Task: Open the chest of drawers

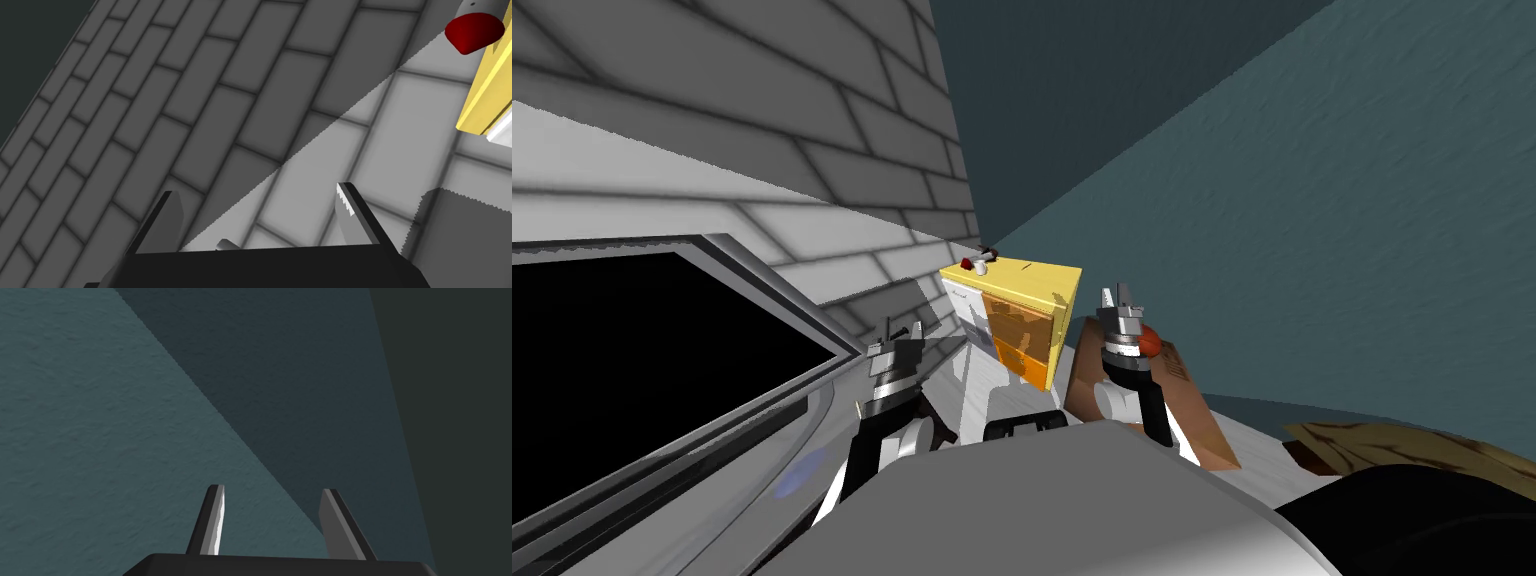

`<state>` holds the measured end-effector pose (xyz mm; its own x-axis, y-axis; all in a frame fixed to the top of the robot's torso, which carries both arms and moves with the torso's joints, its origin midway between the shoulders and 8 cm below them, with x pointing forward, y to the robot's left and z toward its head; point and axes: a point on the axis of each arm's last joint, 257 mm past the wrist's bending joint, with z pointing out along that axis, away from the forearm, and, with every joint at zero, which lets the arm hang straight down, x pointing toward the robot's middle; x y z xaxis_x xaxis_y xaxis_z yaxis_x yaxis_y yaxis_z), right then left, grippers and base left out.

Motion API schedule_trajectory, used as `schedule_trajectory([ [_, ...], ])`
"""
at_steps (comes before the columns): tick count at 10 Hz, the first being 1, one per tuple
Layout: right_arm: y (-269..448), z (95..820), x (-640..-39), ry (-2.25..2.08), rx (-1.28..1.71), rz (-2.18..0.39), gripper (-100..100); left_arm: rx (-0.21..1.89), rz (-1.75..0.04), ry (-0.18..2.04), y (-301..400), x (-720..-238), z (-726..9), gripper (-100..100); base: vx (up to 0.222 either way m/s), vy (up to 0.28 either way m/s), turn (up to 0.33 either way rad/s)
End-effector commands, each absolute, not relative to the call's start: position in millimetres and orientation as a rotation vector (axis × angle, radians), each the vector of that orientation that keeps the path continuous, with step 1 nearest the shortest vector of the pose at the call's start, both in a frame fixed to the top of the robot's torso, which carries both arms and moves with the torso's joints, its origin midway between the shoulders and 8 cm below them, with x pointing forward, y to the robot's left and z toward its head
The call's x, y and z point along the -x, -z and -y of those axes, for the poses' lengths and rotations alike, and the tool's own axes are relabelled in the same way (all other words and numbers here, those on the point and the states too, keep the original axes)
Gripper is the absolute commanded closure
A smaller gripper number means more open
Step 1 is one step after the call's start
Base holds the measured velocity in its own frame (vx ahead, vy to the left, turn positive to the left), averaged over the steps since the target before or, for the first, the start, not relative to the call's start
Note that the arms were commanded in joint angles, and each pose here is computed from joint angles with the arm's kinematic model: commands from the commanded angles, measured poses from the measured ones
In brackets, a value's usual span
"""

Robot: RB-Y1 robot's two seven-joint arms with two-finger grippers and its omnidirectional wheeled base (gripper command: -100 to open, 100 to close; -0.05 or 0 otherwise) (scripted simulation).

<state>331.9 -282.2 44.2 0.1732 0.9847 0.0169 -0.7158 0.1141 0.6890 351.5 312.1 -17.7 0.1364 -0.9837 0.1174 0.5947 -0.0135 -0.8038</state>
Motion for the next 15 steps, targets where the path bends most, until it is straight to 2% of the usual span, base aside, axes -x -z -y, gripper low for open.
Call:
schedule_trajectory([
  [1, -44, 282, -332, -1.331, -0.642, -0.516, 0, 0.854, -0.586, 1.371, 18, -352, -312, 0, 0.0, 0.0, 0.0],
  [2, -44, 282, -332, -1.331, -0.642, -0.516, 0, 0.854, -0.586, 1.371, 18, -352, -312, 0, 0.0, 0.0, 0.0],
  [3, -44, 282, -332, -1.331, -0.642, -0.516, 0, 0.835, -0.63, 1.376, 19, -355, -307, -100, 0.01, 0.005, -0.027],
  [8, -44, 282, -332, -1.33, -0.643, -0.517, 0, 0.822, -0.771, 1.4, 30, -375, -288, -100, 0.018, 0.02, -0.071],
  [15, -44, 282, -332, -1.33, -0.643, -0.517, 0, 0.935, -0.893, 1.438, 61, -410, -261, -100, 0.028, 0.034, -0.102],
])
